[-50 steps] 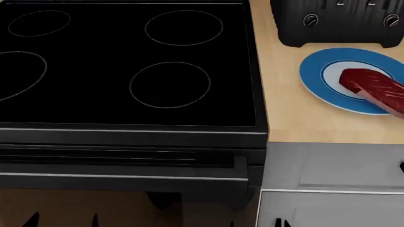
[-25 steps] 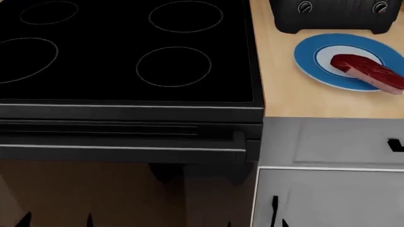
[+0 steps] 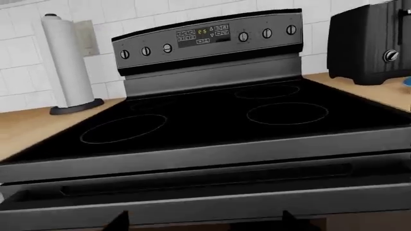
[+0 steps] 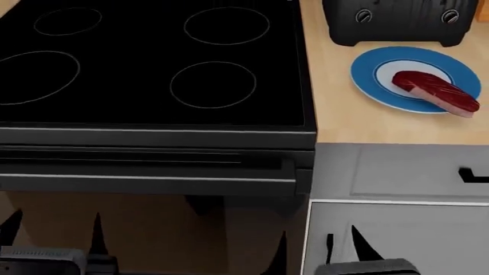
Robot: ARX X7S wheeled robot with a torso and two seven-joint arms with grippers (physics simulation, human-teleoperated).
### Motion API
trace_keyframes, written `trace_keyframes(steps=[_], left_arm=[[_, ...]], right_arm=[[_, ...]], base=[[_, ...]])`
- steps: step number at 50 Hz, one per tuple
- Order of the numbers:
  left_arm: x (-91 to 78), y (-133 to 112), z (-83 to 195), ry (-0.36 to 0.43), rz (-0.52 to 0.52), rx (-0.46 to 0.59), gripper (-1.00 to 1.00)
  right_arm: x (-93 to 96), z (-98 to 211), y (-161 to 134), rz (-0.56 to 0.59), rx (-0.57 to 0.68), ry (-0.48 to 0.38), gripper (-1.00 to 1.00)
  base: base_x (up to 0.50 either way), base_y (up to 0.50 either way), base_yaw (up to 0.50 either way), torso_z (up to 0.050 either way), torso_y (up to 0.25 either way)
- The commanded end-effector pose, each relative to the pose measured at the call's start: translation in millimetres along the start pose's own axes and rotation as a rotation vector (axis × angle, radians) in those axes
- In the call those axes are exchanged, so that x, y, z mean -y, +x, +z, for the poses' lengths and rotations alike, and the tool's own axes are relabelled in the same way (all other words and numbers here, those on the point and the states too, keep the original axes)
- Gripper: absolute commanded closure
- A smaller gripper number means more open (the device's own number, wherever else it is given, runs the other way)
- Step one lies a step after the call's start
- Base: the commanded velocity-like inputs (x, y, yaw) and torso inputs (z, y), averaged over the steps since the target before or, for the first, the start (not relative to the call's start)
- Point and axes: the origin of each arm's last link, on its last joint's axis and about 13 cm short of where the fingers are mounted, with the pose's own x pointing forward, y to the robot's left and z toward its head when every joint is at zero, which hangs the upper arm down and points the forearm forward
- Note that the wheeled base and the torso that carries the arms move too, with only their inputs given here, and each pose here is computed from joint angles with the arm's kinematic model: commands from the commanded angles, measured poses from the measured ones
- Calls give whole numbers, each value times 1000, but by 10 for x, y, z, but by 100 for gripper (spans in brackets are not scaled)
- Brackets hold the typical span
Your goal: Pick the steak from the counter and place it in the microwave.
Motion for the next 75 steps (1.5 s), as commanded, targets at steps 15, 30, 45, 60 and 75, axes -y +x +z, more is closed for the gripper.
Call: trace_keyframes(steps=[15, 30, 45, 60, 75], left_arm=[[-54, 782, 1129, -8, 6, 2, -100], [-15, 856, 1055, -17, 6, -11, -100], [-924, 1084, 827, -344, 491, -26, -100], [-1496, 877, 723, -907, 1085, 92, -100], [-1564, 796, 708, -1008, 1173, 163, -100]], right_arm=[[296, 1104, 567, -15, 14, 61, -100], [315, 994, 639, -34, -13, 64, -100], [255, 960, 1008, -75, 46, 117, -100], [384, 853, 954, -127, 30, 159, -100], [606, 1016, 732, -137, 58, 470, -100]], base=[[0, 0, 0, 50, 5], [0, 0, 0, 26, 2], [0, 0, 0, 0, 0], [0, 0, 0, 0, 0], [0, 0, 0, 0, 0]])
